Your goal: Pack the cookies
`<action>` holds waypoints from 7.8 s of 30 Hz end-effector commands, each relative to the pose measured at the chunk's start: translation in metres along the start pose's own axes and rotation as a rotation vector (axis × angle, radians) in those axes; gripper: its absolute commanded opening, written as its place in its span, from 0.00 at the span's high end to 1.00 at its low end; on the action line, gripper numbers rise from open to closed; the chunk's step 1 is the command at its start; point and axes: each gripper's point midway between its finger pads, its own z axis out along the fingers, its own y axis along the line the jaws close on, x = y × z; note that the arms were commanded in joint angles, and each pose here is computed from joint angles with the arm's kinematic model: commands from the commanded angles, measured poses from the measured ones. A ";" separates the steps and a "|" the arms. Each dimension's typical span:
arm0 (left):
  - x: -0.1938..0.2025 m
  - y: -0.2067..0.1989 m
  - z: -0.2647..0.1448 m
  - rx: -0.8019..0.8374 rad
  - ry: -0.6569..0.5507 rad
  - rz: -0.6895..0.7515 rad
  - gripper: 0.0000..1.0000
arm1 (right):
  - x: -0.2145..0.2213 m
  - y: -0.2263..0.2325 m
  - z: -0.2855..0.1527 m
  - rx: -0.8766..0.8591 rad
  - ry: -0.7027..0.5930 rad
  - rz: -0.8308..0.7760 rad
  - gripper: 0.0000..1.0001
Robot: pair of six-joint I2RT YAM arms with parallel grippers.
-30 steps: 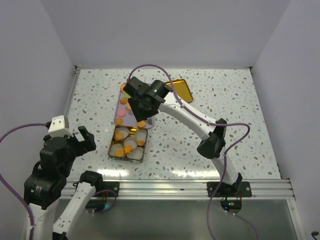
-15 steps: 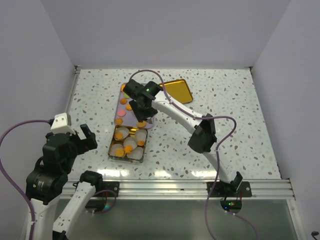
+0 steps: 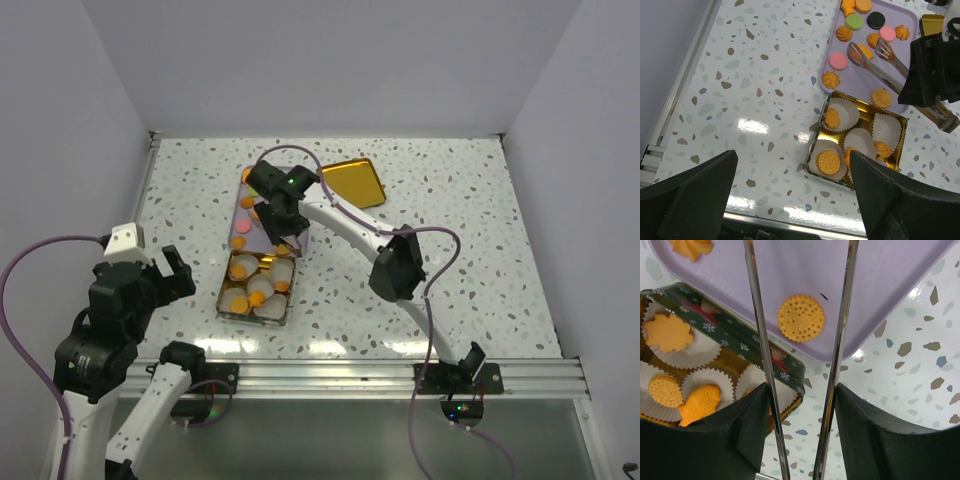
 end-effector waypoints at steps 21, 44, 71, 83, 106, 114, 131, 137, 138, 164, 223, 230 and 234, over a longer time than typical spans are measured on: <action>-0.010 0.004 0.004 -0.040 -0.045 -0.030 0.00 | 0.003 -0.014 0.001 -0.019 0.028 -0.018 0.69; -0.011 0.002 -0.002 -0.010 -0.065 -0.032 0.00 | -0.009 -0.039 -0.110 0.022 -0.126 0.050 0.72; -0.009 -0.006 -0.003 0.050 -0.065 -0.005 0.00 | 0.093 0.028 -0.201 -0.207 -0.152 0.047 0.73; -0.009 -0.009 -0.006 0.075 -0.068 0.005 0.00 | 0.153 0.091 -0.170 -0.252 -0.028 0.017 0.75; -0.009 -0.009 -0.010 0.091 -0.086 0.005 0.00 | 0.173 0.083 -0.145 -0.174 -0.008 0.054 0.68; -0.009 -0.009 -0.010 0.092 -0.083 0.005 0.00 | 0.168 0.081 -0.148 -0.161 -0.024 0.053 0.61; -0.009 -0.009 -0.008 0.087 -0.080 0.005 0.00 | 0.158 0.078 -0.161 -0.155 -0.059 0.044 0.51; -0.009 -0.009 -0.008 0.083 -0.078 0.005 0.00 | 0.139 0.071 -0.183 -0.135 -0.127 0.041 0.50; -0.009 -0.009 -0.008 0.084 -0.079 0.005 0.00 | 0.134 0.069 -0.186 -0.132 -0.140 0.047 0.50; -0.008 -0.009 -0.004 0.068 -0.058 0.007 0.00 | 0.173 -0.199 -0.089 0.353 -0.013 0.423 0.45; -0.007 0.000 0.010 -0.030 -0.013 -0.009 0.00 | -0.060 -0.305 0.038 0.163 -0.151 0.632 0.07; -0.005 0.000 0.014 -0.052 0.008 -0.008 0.00 | -0.055 -0.315 0.078 0.121 -0.130 0.665 0.18; -0.005 0.001 0.016 -0.060 0.014 -0.004 0.00 | -0.045 -0.316 0.096 0.126 -0.096 0.664 0.32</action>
